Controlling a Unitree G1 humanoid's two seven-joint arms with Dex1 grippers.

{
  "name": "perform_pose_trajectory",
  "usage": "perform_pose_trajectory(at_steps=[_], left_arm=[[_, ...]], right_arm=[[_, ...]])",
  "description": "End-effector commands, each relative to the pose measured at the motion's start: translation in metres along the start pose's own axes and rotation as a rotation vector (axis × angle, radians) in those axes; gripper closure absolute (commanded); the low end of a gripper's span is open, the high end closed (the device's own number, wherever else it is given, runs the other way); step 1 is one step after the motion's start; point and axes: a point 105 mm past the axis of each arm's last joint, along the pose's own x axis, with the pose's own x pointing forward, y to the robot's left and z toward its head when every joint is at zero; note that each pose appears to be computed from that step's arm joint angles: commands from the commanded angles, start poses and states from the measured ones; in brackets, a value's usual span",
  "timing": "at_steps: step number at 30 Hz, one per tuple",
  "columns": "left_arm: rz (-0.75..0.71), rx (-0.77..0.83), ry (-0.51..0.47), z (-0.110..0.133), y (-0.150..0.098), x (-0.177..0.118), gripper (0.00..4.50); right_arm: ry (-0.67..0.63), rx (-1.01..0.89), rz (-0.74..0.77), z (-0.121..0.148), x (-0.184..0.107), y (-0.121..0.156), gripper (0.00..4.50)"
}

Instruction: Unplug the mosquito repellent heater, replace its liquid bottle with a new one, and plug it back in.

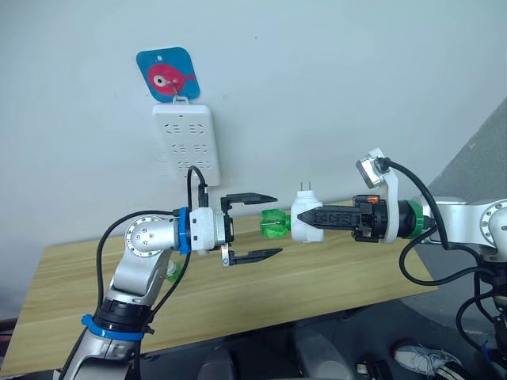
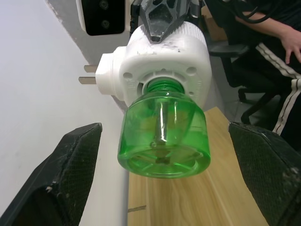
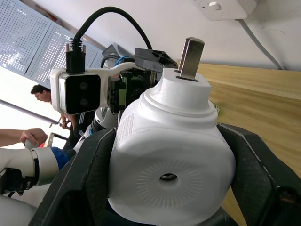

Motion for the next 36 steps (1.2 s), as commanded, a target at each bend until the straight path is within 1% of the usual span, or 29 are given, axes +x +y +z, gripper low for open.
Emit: perform_pose_trajectory(at_steps=[1, 2, 7, 8, 13, 15, 18, 20, 21, 23, 26, 28, 32, 36], left_arm=[[0.011, 0.042, -0.024, 0.007, 0.004, 0.005, 0.39], [0.013, 0.044, -0.026, 0.007, 0.005, 0.006, 0.56], [0.021, 0.045, -0.027, 0.010, 0.009, 0.008, 2.14], [0.027, 0.045, -0.027, 0.010, 0.010, 0.008, 2.23], [0.024, 0.034, -0.051, 0.020, 0.016, 0.007, 2.23], [-0.016, 0.017, -0.040, 0.023, 0.017, 0.003, 2.23], [-0.080, -0.122, 0.001, 0.024, 0.017, -0.004, 2.23], [-0.122, -0.380, 0.080, 0.022, 0.024, -0.010, 2.23], [-0.144, -0.459, 0.110, 0.023, 0.025, -0.012, 2.23], [-0.160, -0.549, 0.138, 0.025, 0.027, -0.013, 2.23], [-0.147, -0.606, 0.137, 0.028, 0.034, -0.013, 2.23], [-0.149, -0.609, 0.138, 0.027, 0.032, -0.014, 2.23], [-0.159, -0.613, 0.180, 0.015, 0.016, -0.027, 2.23], [-0.103, -0.586, 0.205, 0.004, 0.014, -0.038, 2.23]], right_arm=[[-0.031, -0.034, 0.063, 0.009, 0.000, 0.016, 1.43], [-0.031, -0.034, 0.063, 0.009, -0.001, 0.016, 1.43], [-0.029, -0.034, 0.062, 0.009, -0.001, 0.016, 1.43], [-0.029, -0.034, 0.062, 0.009, -0.001, 0.016, 1.43], [-0.026, -0.035, 0.057, 0.008, -0.001, 0.015, 1.43], [-0.022, -0.038, 0.054, 0.008, -0.002, 0.015, 1.43], [-0.009, -0.051, 0.052, 0.006, -0.003, 0.015, 1.43], [0.011, -0.075, 0.055, 0.005, -0.004, 0.017, 1.43], [0.018, -0.083, 0.058, 0.004, -0.004, 0.018, 1.43], [0.022, -0.089, 0.061, 0.004, -0.004, 0.018, 1.43], [0.033, -0.106, 0.067, 0.003, -0.004, 0.019, 1.43], [0.034, -0.110, 0.068, 0.003, -0.004, 0.019, 1.43], [0.026, -0.117, 0.036, 0.004, -0.009, 0.015, 1.43], [0.027, -0.116, -0.041, 0.004, -0.024, 0.003, 1.43]])
